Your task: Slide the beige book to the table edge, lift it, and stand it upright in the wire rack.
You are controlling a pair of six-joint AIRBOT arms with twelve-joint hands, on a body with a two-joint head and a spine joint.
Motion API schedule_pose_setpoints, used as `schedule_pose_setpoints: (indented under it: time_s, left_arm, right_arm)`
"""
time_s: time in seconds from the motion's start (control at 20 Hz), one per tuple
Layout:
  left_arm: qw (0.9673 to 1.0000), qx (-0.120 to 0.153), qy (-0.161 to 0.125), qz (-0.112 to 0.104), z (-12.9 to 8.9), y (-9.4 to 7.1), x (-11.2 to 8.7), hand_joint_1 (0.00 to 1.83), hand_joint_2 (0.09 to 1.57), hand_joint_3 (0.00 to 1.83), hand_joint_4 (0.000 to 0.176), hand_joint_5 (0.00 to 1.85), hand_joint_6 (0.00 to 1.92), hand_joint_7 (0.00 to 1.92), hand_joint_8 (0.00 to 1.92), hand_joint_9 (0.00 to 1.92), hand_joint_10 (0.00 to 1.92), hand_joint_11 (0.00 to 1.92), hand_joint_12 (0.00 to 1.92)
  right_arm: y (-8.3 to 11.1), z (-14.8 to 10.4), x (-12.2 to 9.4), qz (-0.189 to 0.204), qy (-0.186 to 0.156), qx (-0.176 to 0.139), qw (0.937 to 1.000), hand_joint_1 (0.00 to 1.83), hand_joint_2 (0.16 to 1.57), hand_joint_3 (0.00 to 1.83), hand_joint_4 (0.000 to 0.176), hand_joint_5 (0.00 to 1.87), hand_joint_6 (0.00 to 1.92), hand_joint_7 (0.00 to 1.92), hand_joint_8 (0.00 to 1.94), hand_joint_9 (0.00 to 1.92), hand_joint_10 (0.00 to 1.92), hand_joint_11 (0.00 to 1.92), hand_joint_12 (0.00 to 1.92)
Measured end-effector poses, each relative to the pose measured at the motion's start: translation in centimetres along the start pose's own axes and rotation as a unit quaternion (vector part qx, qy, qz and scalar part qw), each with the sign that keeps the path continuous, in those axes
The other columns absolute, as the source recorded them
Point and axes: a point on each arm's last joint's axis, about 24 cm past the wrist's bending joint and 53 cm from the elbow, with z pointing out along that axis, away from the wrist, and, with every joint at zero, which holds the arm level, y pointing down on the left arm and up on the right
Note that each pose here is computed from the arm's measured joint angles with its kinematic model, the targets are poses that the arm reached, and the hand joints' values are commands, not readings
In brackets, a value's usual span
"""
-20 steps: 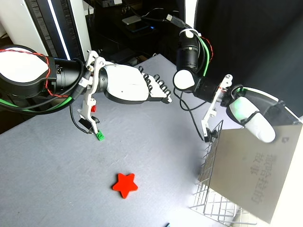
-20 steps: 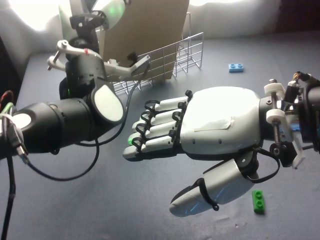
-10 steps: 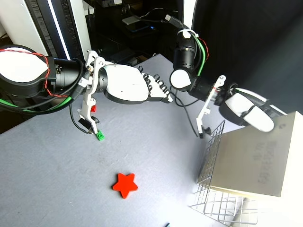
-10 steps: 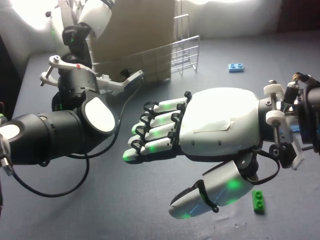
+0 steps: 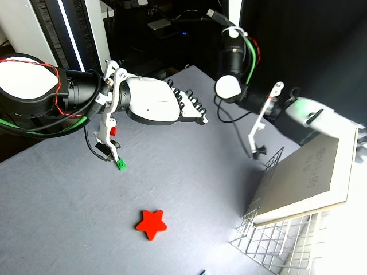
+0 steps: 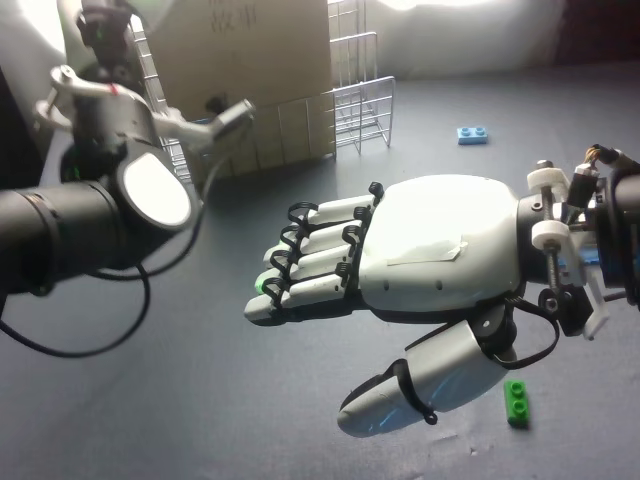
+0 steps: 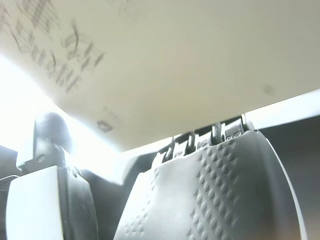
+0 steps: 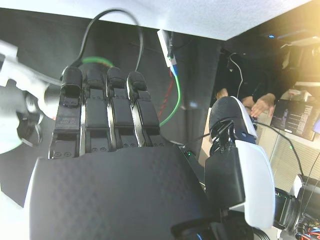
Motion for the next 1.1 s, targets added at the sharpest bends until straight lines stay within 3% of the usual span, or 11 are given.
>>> schedule_pose_setpoints:
  time_s: [0.1,0.15,0.35,0.65,0.8,0.85,0.9,0.95,1.0,1.05,1.1]
  left_arm:
    - [1.0,0.003,-0.004,-0.002,0.8,-0.9,-0.1,0.64,0.95,0.0,0.0,0.0,0.0,0.14,0.0,0.19,0.01,0.0,0.59]
    - [1.0,0.001,-0.004,0.002,1.2,-1.2,-0.2,0.62,0.97,0.0,0.0,0.0,0.0,0.11,0.0,0.16,0.0,0.0,0.53]
    - [0.9999,-0.002,-0.002,0.017,3.2,-3.7,-0.3,0.61,0.95,0.0,0.0,0.0,0.0,0.15,0.01,0.2,0.01,0.0,0.62]
    - [0.9983,-0.05,-0.002,0.031,5.6,-6.8,-1.1,0.59,0.93,0.0,0.0,0.0,0.0,0.16,0.01,0.21,0.01,0.0,0.63]
    - [0.997,-0.073,0.008,0.023,7.1,-9.7,-1.0,0.59,0.93,0.0,0.0,0.0,0.0,0.16,0.0,0.2,0.0,0.0,0.6]
    - [0.9953,-0.092,0.019,0.023,7.4,-10.1,-0.6,0.59,0.94,0.0,0.0,0.0,0.0,0.16,0.0,0.21,0.0,0.0,0.6]
    - [0.991,-0.124,0.041,0.029,7.0,-10.0,0.0,0.58,0.94,0.0,0.0,0.0,0.0,0.16,0.0,0.2,0.0,0.0,0.6]
    - [0.9882,-0.138,0.056,0.034,6.7,-9.9,0.6,0.58,0.94,0.0,0.0,0.0,0.0,0.16,0.0,0.21,0.0,0.0,0.62]
    - [0.9803,-0.177,0.079,0.039,5.6,-9.2,1.4,0.6,0.93,0.0,0.0,0.0,0.0,0.16,0.0,0.2,0.0,0.0,0.6]
    - [0.973,-0.204,0.098,0.048,4.6,-8.9,2.0,0.66,0.91,0.0,0.0,0.07,0.01,0.22,0.01,0.26,0.01,0.0,0.74]
    - [0.9652,-0.227,0.116,0.059,3.5,-8.9,2.6,0.57,0.94,0.01,0.0,0.02,0.0,0.18,0.0,0.23,0.0,0.0,0.66]
  right_arm:
    - [0.0,0.0,0.0,0.0,0.0,0.0,1.0,0.0,1.17,0.0,0.0,0.17,0.0,0.15,0.0,0.13,0.0,0.0,0.4]
    - [0.0,0.0,0.0,0.0,0.0,0.0,1.0,0.0,1.17,0.0,0.0,0.17,0.0,0.16,0.0,0.14,0.0,0.0,0.42]
    - [0.0,0.0,0.0,0.0,0.0,0.0,1.0,0.0,1.18,0.0,0.0,0.18,0.0,0.16,0.0,0.14,0.0,0.0,0.42]
    - [0.1,0.0,0.0,-0.001,0.0,-0.001,1.0,0.0,1.18,0.0,0.0,0.19,0.0,0.17,0.0,0.15,0.0,0.0,0.47]
    - [0.3,0.0,0.1,-0.003,0.001,-0.002,1.0,0.0,1.18,0.0,0.0,0.22,0.0,0.21,0.01,0.18,0.01,0.0,0.5]
    - [0.3,0.0,0.1,-0.003,0.001,-0.003,1.0,0.0,1.18,0.0,0.0,0.2,0.0,0.19,0.0,0.17,0.0,0.0,0.49]
    - [0.4,0.0,0.1,-0.003,0.001,-0.003,1.0,0.0,1.18,0.0,0.0,0.2,0.0,0.19,0.0,0.17,0.0,0.0,0.5]
    - [0.4,0.0,0.1,-0.003,0.001,-0.003,1.0,0.0,1.18,0.0,0.0,0.19,0.0,0.18,0.0,0.16,0.0,0.0,0.47]
    - [0.5,0.0,0.2,-0.003,0.001,-0.004,1.0,0.0,1.17,0.0,0.0,0.22,0.0,0.22,0.0,0.2,0.0,0.0,0.55]
    - [0.6,0.0,0.2,-0.003,0.002,-0.005,1.0,0.0,1.18,0.0,0.0,0.22,0.0,0.23,0.0,0.2,0.0,0.0,0.56]
    - [0.6,0.0,0.2,-0.003,0.002,-0.005,1.0,0.0,1.18,0.0,0.0,0.21,0.0,0.21,0.0,0.19,0.0,0.0,0.53]
